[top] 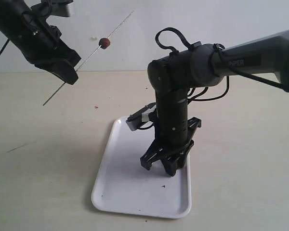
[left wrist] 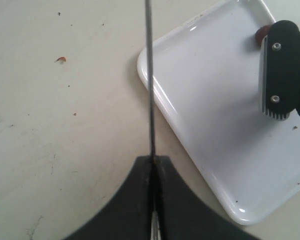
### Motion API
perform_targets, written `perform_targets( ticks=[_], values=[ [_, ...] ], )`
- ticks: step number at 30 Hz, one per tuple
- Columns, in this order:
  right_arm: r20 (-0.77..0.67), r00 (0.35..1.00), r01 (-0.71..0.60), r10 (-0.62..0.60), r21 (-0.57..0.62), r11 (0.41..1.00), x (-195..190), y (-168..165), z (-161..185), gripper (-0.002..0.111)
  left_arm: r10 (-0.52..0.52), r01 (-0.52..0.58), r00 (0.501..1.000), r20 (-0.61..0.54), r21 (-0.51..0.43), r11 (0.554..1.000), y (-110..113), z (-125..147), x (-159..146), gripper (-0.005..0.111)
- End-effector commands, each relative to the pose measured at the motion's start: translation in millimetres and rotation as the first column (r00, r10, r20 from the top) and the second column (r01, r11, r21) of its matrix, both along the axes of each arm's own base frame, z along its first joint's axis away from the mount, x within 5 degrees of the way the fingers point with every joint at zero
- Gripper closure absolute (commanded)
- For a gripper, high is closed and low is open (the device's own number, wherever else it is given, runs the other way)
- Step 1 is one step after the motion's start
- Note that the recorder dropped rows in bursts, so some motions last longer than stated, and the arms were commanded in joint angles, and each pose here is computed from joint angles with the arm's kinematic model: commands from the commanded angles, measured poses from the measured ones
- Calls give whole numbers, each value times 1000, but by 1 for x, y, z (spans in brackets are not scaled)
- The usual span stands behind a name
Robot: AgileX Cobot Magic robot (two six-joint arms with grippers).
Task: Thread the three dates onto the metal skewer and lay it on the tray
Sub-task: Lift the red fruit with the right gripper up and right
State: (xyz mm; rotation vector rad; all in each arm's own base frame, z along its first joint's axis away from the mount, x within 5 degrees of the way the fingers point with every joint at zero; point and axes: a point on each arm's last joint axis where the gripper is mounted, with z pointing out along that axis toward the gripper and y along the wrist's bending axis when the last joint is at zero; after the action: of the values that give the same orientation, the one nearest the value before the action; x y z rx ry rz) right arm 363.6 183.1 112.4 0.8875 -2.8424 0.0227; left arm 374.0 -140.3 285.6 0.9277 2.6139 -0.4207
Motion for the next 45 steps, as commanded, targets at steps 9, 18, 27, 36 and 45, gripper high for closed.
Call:
perform_targets(
  ticks=[9,18,27,36,45],
  values=[
    [66,995,66,-68,38,997,1,2,23,79,-6,6,1000,9,32,999,3,0,0,107],
    [188,973,112,-132,111,987,-3,0,79,79,9,-13,999,44,79,997,17,8,0,107],
    [328,907,264,-264,45,963,-19,-29,146,79,14,-20,996,83,78,997,31,25,-16,107],
    [483,818,295,-313,115,949,-41,-47,207,79,-38,36,996,82,22,999,21,25,-37,107],
    [450,781,347,-433,265,900,-60,-46,234,79,-55,53,993,109,20,998,21,38,-55,107]
  ],
)
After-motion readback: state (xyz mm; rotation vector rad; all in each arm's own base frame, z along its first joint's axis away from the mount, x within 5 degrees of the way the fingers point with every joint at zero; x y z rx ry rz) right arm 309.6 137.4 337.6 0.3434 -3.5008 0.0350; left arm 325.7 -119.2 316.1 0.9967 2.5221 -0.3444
